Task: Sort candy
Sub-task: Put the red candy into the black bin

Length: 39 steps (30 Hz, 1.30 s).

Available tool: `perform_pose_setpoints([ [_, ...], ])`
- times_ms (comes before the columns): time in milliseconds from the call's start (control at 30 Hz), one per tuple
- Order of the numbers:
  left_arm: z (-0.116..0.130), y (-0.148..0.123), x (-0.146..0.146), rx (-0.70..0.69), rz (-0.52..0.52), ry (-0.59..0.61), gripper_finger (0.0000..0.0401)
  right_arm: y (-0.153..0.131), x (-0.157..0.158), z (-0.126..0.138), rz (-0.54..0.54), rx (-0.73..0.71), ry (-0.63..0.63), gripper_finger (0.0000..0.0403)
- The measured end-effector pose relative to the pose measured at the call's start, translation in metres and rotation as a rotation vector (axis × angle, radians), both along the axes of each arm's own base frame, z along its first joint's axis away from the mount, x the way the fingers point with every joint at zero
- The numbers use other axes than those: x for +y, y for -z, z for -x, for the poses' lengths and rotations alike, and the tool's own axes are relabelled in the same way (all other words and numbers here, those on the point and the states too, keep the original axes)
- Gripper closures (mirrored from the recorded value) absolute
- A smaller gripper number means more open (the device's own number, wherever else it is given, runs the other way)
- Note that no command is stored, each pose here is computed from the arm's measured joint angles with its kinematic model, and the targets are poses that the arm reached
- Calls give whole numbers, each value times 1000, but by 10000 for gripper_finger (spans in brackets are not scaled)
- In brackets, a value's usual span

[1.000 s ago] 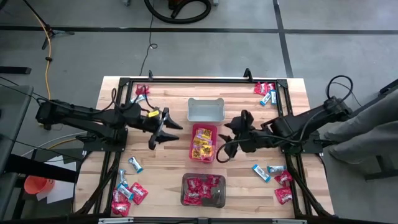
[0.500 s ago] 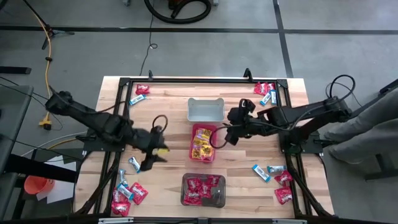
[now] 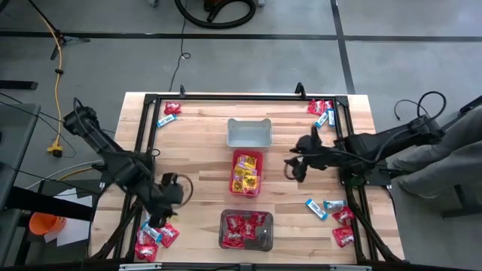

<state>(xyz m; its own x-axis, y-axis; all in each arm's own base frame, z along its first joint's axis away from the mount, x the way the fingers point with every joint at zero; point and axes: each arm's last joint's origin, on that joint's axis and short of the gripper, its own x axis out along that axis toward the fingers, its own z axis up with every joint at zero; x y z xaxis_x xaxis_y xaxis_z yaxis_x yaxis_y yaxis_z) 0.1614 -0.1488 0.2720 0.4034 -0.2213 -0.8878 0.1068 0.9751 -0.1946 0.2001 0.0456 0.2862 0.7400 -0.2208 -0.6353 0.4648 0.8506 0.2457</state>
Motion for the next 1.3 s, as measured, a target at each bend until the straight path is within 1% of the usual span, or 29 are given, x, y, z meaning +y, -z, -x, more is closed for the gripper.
perform_pose_setpoints([
  [67,0,8,-10,57,-2,70,185,9,3,5,-87,-83,-6,175],
  [133,-3,19,-22,109,5,142,185,14,6,8,-138,-149,-11,175],
  [233,-4,37,-40,179,-12,235,185,19,8,8,-157,-184,-20,175],
  [367,-6,60,-63,224,-25,295,185,20,9,8,-151,-180,-25,175],
  [500,-7,83,-78,268,-65,318,185,20,9,8,-132,-175,-39,175],
  [767,-12,128,-86,404,-176,258,185,21,8,8,-128,-170,-39,175],
  [867,-13,136,-88,427,-194,250,189,21,8,8,-128,-170,-39,175],
  [933,-13,137,-88,434,-193,244,205,21,8,8,-131,-170,-37,175],
  [1000,-14,135,-86,427,-186,235,242,21,8,8,-131,-170,-37,175],
  [1067,-16,132,-83,421,-172,209,299,21,8,8,-131,-170,-37,176],
  [1133,-20,125,-82,398,-126,200,365,21,8,8,-129,-169,-37,176],
  [1167,-21,119,-80,384,-111,195,381,21,8,8,-126,-169,-34,176],
  [1300,-24,96,-69,312,-71,169,388,21,8,8,-116,-174,-22,176],
])
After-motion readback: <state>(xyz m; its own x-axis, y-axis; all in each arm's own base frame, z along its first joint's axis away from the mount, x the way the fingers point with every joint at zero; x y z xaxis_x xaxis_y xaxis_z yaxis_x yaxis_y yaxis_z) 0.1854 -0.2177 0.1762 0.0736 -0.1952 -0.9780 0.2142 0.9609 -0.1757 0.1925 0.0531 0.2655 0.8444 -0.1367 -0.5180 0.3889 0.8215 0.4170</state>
